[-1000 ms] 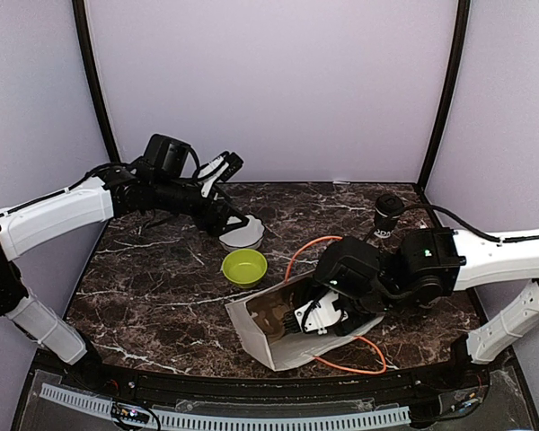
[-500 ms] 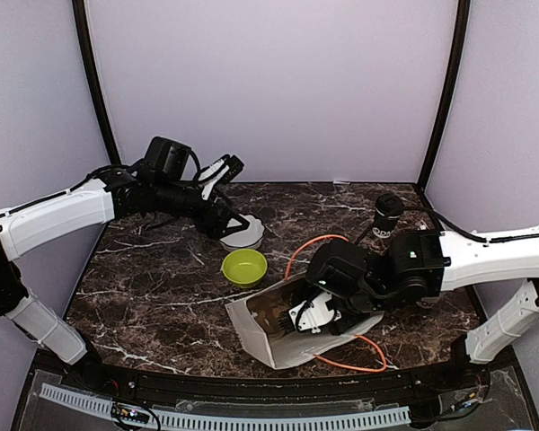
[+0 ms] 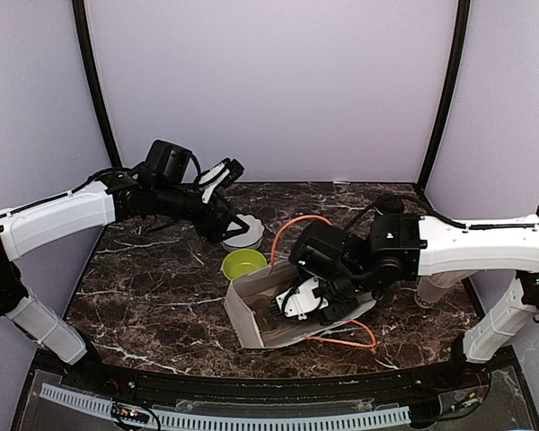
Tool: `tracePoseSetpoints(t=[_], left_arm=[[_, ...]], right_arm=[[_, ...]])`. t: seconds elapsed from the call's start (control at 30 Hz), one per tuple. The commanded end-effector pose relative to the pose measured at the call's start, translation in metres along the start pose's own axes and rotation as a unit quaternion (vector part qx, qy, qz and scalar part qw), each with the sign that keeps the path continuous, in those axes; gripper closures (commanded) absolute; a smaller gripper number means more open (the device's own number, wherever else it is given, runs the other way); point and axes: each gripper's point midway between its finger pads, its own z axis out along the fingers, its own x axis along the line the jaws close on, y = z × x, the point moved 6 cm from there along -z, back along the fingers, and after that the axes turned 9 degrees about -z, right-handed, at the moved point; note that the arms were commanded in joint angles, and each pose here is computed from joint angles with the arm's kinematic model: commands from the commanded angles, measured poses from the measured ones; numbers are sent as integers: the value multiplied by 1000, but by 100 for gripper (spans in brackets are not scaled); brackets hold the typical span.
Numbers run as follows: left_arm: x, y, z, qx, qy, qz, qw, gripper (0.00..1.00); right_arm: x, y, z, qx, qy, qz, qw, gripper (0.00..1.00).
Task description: Pack the takeout coffee
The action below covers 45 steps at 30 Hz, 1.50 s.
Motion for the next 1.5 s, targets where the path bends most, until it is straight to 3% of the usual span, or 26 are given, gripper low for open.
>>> tracePoseSetpoints(t=[0.0, 0.47, 1.2, 1.37, 1.47], left_arm=[[-2, 2, -8, -15, -1, 9, 1000, 14], [-1, -2, -12, -18, 8, 11, 1000, 13], [0, -6, -11, -16, 7, 10, 1000, 13], [1, -4, -14, -16, 12, 12, 1000, 13], [1, -3, -16, -12, 18, 17, 1000, 12]], right_arm=[[-9, 1, 3, -17, 39, 26, 999, 47], [-23, -7, 23, -44, 190, 69, 978, 47], [-2, -15, 68, -23, 306, 70, 949, 50], [-20, -12, 51, -33, 287, 82, 954, 42], [-34, -7, 33, -52, 278, 94, 955, 31]])
